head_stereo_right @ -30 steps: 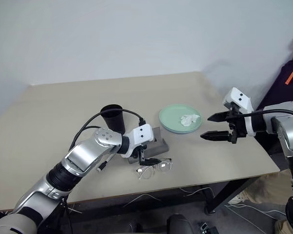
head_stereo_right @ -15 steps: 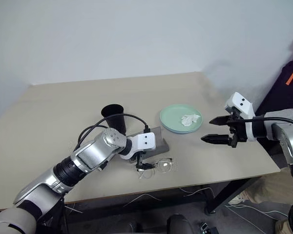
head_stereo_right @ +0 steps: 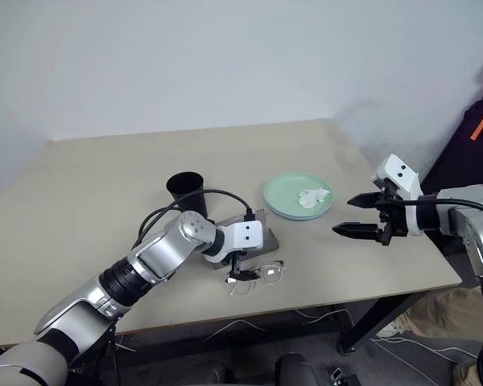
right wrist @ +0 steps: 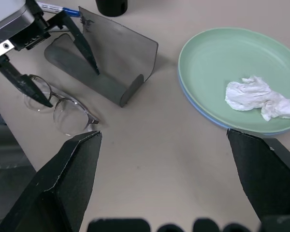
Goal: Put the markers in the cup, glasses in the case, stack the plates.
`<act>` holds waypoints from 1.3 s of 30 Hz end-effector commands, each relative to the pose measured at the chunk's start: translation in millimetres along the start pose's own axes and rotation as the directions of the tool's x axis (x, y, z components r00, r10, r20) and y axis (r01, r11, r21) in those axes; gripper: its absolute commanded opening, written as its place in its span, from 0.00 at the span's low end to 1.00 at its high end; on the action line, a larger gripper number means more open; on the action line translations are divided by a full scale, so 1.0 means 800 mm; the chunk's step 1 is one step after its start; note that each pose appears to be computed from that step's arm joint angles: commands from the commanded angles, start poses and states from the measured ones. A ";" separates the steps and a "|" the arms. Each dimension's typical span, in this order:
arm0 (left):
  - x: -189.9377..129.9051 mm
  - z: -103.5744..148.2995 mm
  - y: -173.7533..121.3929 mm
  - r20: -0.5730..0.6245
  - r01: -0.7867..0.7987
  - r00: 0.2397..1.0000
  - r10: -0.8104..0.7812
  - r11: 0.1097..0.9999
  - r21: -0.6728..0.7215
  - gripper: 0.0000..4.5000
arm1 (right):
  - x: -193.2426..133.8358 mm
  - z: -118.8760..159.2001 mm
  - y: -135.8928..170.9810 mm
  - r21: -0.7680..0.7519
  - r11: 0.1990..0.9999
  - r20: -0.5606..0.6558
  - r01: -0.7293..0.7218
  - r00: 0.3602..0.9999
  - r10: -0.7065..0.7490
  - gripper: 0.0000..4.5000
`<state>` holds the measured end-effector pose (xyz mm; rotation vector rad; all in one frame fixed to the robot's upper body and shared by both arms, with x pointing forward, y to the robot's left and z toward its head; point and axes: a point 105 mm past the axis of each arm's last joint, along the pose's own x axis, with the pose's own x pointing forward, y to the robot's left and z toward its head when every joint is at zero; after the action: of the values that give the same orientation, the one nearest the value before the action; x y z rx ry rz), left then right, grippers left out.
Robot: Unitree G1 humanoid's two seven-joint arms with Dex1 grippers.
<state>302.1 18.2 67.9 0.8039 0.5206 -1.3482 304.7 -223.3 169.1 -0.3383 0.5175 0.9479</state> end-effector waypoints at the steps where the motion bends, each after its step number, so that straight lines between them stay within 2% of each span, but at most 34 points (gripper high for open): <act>1: -0.005 0.012 0.006 0.011 -0.016 1.000 0.016 0.999 0.045 0.92 | -0.012 0.019 -0.005 -0.052 0.998 0.038 0.038 0.999 -0.036 1.00; 4: -0.003 0.013 0.005 0.008 -0.009 1.000 0.009 0.999 0.047 0.73 | -0.011 0.019 -0.005 -0.053 0.998 0.039 0.040 0.999 -0.037 1.00; 13: 0.006 0.005 -0.001 -0.010 0.024 1.000 -0.024 0.999 0.033 0.00 | -0.012 0.020 -0.007 -0.055 0.997 0.041 0.048 0.998 -0.046 1.00; 24: 0.006 0.002 0.003 -0.023 0.027 0.999 -0.027 0.999 0.031 0.00 | -0.012 0.022 -0.008 -0.059 0.997 0.043 0.058 0.998 -0.056 1.00; 30: -0.005 0.015 0.019 0.012 -0.004 1.000 0.004 0.998 -0.055 0.00 | -0.010 0.023 -0.009 -0.063 0.996 0.044 0.061 0.997 -0.058 1.00; 33: -0.015 0.024 0.029 0.024 -0.037 0.999 0.039 0.994 -0.100 0.20 | -0.007 0.024 -0.010 -0.066 0.996 0.045 0.060 0.997 -0.057 1.00; 37: -0.020 0.027 0.040 0.002 -0.096 0.995 0.098 0.984 -0.153 0.52 | -0.004 0.025 -0.010 -0.068 0.996 0.047 0.055 0.998 -0.052 1.00; 39: -0.021 0.030 0.041 0.005 -0.100 0.995 0.103 0.978 -0.182 0.52 | -0.003 0.025 -0.009 -0.068 0.996 0.048 0.052 0.998 -0.049 1.00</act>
<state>321.9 15.2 81.8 0.6786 0.6306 -1.2186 312.4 -221.2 177.2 -0.3700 0.4752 0.9254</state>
